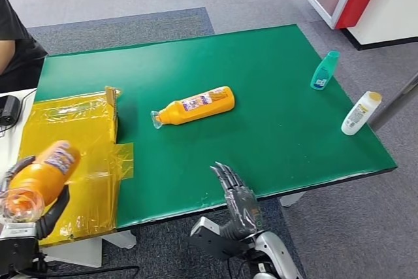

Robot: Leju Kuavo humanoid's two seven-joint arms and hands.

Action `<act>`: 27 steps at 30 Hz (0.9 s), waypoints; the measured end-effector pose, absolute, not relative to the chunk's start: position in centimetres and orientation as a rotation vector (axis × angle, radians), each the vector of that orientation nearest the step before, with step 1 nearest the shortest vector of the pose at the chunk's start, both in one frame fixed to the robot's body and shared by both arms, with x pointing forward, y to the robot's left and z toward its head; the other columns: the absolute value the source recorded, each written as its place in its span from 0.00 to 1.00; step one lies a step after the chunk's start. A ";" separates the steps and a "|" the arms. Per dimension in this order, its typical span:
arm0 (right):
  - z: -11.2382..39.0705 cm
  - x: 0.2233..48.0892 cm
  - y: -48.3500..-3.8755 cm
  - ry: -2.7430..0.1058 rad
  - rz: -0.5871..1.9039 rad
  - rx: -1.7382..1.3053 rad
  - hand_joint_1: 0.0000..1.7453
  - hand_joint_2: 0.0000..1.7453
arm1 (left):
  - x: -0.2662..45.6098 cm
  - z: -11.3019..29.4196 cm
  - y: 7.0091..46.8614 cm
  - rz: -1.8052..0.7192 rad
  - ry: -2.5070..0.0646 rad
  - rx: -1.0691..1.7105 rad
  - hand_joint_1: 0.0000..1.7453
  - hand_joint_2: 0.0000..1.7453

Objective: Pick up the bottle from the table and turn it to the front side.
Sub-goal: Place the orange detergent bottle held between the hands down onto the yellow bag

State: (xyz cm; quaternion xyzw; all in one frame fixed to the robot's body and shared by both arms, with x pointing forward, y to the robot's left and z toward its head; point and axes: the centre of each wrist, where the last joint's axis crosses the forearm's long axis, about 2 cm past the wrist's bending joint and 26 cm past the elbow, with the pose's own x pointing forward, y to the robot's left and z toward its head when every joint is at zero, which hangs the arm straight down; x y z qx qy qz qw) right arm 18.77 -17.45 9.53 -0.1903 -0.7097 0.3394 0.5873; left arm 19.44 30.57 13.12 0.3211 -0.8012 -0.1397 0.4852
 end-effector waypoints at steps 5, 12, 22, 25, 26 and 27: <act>9.6 17.1 -18.5 -1.633 0.740 -0.440 0.00 1.00 | 19.2 14.0 33.1 -0.570 -1.769 1.344 1.00 1.00; 9.8 16.8 -18.9 -1.622 0.731 -0.395 0.00 1.00 | 21.3 13.6 34.5 -0.830 -1.541 1.532 1.00 1.00; 9.9 17.3 -18.6 -1.633 0.763 -0.362 0.00 1.00 | 26.0 12.5 32.1 -0.987 -1.405 1.386 1.00 1.00; 9.9 17.6 -18.5 -1.634 0.780 -0.348 0.00 1.00 | 27.0 12.2 31.2 -1.045 -1.368 1.350 1.00 1.00; 9.9 17.7 -18.4 -1.634 0.787 -0.341 0.00 1.00 | 27.4 12.1 30.8 -1.068 -1.350 1.337 1.00 1.00; 9.9 17.8 -18.3 -1.634 0.795 -0.335 0.00 1.00 | 27.9 11.9 30.3 -1.092 -1.327 1.322 1.00 1.00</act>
